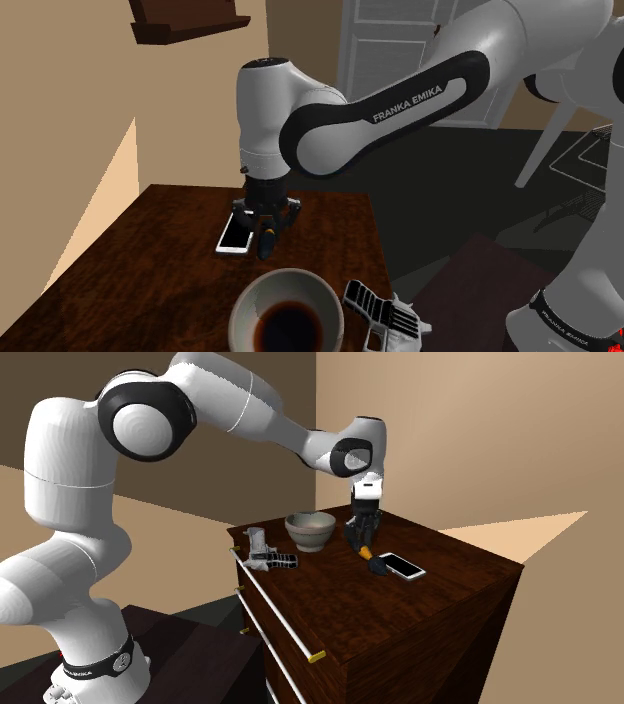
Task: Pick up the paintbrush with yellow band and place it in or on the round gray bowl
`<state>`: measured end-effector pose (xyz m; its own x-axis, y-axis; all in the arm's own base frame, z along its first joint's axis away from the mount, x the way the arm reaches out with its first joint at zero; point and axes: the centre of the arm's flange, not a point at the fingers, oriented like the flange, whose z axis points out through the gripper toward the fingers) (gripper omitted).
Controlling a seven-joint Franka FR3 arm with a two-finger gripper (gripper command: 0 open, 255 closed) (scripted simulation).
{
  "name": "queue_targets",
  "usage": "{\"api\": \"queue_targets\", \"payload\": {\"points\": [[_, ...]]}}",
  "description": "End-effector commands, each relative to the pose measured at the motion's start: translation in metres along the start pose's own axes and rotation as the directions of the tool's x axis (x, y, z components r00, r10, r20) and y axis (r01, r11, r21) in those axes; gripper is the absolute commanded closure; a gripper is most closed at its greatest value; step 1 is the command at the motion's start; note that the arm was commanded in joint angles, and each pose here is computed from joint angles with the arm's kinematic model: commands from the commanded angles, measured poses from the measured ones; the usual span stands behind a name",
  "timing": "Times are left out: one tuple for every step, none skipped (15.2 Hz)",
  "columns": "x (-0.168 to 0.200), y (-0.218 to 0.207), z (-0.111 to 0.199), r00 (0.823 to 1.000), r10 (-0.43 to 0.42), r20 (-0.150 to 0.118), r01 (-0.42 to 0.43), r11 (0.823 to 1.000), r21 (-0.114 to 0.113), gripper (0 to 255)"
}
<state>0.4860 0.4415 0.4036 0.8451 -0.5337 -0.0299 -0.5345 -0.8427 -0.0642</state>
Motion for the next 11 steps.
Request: {"api": "queue_targets", "payload": {"points": [[-0.001, -0.001, -0.01, 1.0, 0.0, 0.0, 0.0, 1.0, 0.0, 255], [-0.001, -0.001, -0.015, 1.0, 0.0, 0.0, 0.0, 1.0, 0.0, 255], [-0.001, -0.001, -0.021, 1.0, 0.0, 0.0, 0.0, 1.0, 0.0, 255], [-0.001, -0.002, -0.026, 1.0, 0.0, 0.0, 0.0, 1.0, 0.0, 255], [-0.001, -0.002, -0.031, 1.0, 0.0, 0.0, 0.0, 1.0, 0.0, 255], [-0.002, -0.002, -0.036, 1.0, 0.0, 0.0, 0.0, 1.0, 0.0, 255], [-0.002, -0.003, -0.042, 1.0, 0.0, 0.0, 0.0, 1.0, 0.0, 255], [-0.002, -0.003, -0.047, 1.0, 0.0, 0.0, 0.0, 1.0, 0.0, 255], [-0.002, -0.003, -0.052, 1.0, 0.0, 0.0, 0.0, 1.0, 0.0, 255], [-0.002, -0.004, -0.057, 1.0, 0.0, 0.0, 0.0, 1.0, 0.0, 255], [-0.002, -0.004, -0.063, 1.0, 0.0, 0.0, 0.0, 1.0, 0.0, 255]]}}
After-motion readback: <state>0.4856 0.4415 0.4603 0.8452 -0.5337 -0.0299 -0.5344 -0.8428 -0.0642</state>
